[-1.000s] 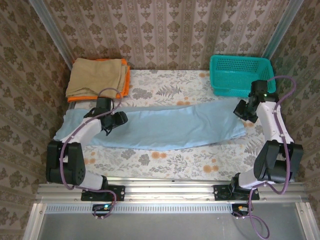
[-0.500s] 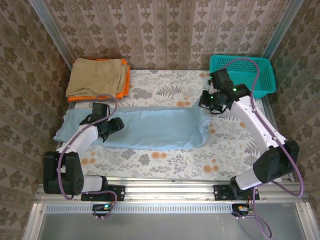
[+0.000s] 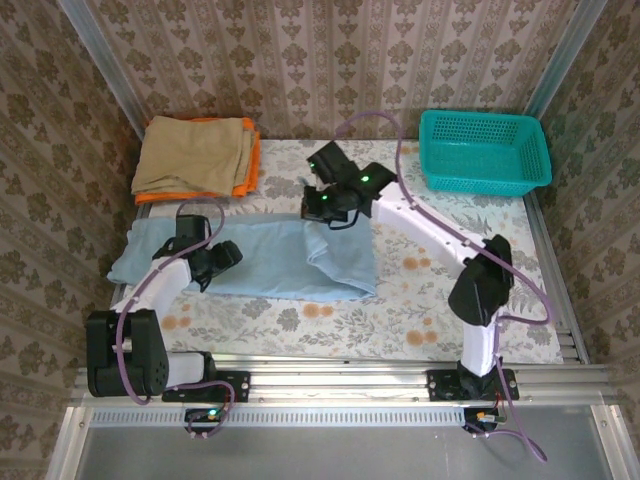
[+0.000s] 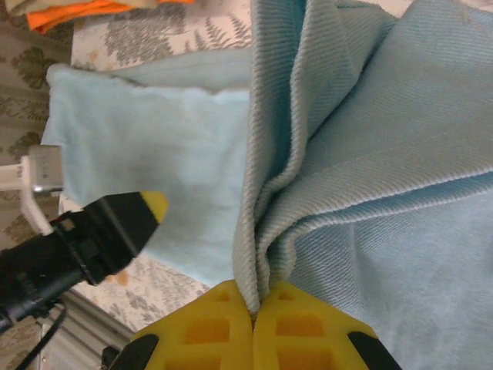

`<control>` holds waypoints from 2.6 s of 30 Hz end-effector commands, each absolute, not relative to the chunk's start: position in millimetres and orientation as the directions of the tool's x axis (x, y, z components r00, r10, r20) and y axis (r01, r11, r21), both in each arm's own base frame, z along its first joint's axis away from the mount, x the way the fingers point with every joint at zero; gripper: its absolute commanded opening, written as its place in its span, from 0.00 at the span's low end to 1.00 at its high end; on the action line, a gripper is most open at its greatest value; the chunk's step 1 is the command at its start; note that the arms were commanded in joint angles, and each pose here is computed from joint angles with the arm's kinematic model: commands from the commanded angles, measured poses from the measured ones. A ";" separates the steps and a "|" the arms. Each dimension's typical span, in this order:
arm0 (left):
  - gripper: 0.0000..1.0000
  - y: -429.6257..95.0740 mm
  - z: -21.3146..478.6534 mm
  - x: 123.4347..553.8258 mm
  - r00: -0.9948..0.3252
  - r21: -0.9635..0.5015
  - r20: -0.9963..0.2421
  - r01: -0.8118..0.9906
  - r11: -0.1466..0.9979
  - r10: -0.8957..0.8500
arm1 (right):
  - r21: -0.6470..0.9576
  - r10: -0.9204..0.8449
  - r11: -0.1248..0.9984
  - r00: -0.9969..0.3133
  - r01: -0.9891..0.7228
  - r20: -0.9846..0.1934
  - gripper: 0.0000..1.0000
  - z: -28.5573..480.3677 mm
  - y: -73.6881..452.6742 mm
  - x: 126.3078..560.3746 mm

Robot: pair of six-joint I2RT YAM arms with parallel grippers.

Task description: Fold and stack the trousers

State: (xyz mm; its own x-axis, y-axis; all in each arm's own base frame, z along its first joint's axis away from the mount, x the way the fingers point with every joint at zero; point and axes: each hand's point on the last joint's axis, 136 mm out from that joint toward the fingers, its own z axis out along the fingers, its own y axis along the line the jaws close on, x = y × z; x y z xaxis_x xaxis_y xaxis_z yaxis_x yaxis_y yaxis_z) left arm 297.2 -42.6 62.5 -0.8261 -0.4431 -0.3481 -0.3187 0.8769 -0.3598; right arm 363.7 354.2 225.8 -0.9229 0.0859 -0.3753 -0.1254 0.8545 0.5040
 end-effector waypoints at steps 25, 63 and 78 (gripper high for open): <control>0.75 -25.4 93.4 298.7 -0.750 -0.417 -0.396 -0.367 0.832 -0.530 | 0.652 0.001 0.742 -0.972 -0.156 -0.234 0.52 193.5 458.7 362.9; 0.70 -82.3 70.6 298.0 -0.895 -0.277 -0.340 -0.199 0.940 -0.289 | 0.529 0.069 0.848 -0.997 0.040 -0.035 0.57 23.4 217.0 338.1; 0.69 -70.4 85.0 306.8 -0.878 -0.293 -0.363 -0.210 0.933 -0.312 | 0.573 0.154 0.814 -0.987 0.101 -0.044 0.00 43.1 199.8 338.4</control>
